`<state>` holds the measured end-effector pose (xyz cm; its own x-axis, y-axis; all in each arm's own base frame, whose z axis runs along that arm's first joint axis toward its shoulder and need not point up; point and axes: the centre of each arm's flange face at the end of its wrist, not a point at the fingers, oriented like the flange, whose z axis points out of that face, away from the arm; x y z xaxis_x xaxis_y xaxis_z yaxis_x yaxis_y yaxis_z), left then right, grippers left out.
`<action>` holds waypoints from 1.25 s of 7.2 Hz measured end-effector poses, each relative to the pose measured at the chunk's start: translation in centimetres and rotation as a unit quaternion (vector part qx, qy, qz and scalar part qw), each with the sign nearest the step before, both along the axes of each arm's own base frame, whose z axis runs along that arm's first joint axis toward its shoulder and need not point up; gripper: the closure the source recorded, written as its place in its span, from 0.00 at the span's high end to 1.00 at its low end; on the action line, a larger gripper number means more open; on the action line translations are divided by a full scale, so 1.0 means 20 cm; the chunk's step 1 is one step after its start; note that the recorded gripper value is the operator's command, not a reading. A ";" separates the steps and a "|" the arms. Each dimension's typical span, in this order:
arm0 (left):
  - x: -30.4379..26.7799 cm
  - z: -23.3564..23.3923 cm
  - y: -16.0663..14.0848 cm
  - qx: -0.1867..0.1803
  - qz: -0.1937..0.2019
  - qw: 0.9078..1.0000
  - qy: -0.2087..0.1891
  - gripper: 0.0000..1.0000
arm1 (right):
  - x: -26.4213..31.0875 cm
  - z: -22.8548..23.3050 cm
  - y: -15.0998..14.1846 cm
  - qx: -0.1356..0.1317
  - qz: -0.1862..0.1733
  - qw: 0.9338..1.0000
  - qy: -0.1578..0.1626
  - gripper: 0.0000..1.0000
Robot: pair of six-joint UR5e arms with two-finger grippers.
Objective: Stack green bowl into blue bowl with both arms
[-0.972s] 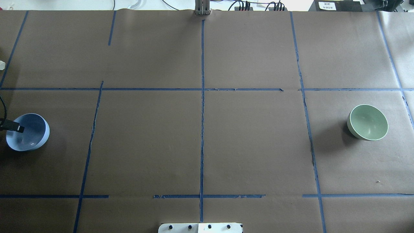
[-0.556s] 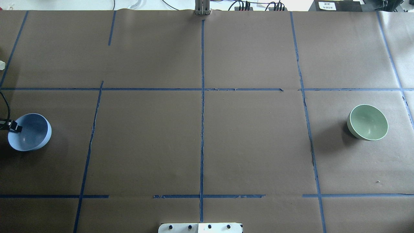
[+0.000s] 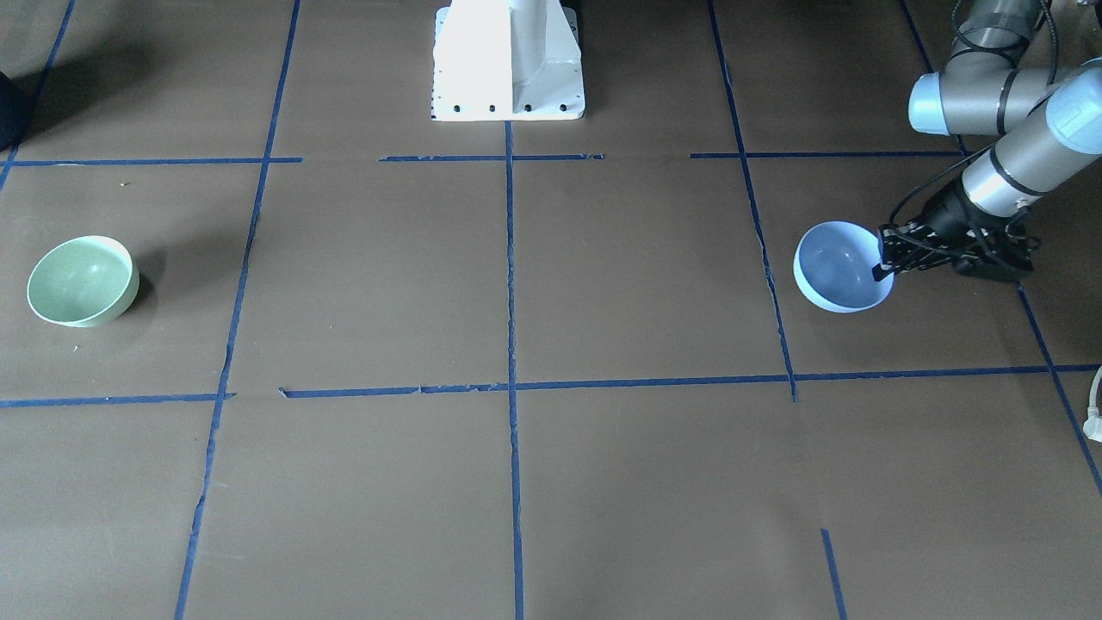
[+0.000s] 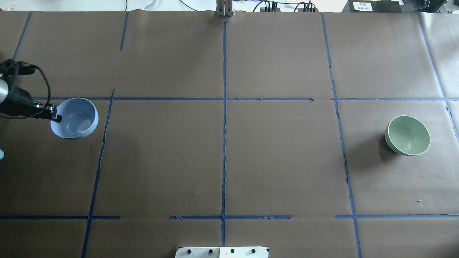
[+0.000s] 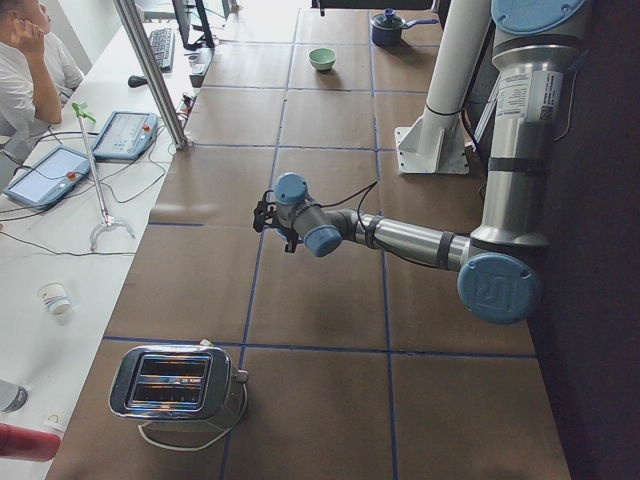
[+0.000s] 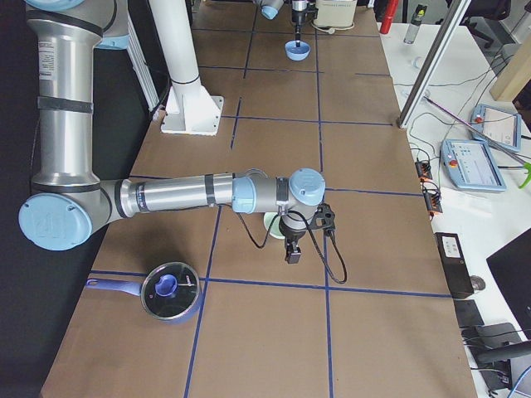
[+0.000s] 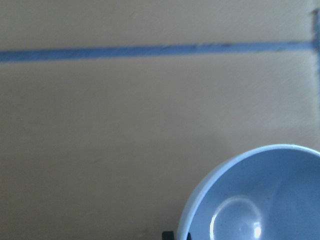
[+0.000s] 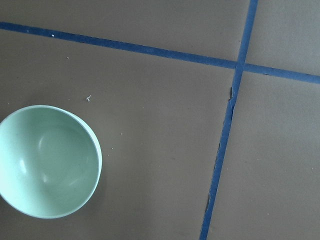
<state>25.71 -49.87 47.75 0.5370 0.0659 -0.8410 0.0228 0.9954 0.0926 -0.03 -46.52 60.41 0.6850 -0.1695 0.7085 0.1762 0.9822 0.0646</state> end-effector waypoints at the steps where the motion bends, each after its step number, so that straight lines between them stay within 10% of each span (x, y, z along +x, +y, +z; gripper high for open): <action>1: 0.26 -0.30 -0.06 -0.015 0.000 1.000 0.003 0.00 | 0.00 0.00 0.00 -0.001 0.000 1.000 0.000 1.00; 5: 1.45 -1.19 0.28 -0.045 -0.017 0.999 -0.008 0.02 | -0.01 0.00 0.00 -0.004 -0.001 1.000 -0.011 1.00; 6: 1.56 -1.24 0.31 -0.043 -0.021 0.999 -0.011 0.15 | -0.01 0.00 0.00 -0.005 -0.001 1.000 -0.015 1.00; 7: 1.61 -1.26 0.32 -0.041 -0.021 0.999 -0.011 0.98 | -0.01 0.00 0.00 -0.006 -0.001 1.000 -0.016 1.00; 9: 1.60 -1.28 0.32 -0.031 -0.021 0.999 -0.011 1.00 | -0.02 -0.01 0.00 -0.003 -0.002 1.000 -0.017 1.00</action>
<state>57.69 -43.41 22.10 0.5567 -0.0088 -0.8306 0.0641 0.9974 0.0324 -0.41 -46.54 60.21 0.6596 -0.1683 0.7325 0.1777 0.9819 0.0656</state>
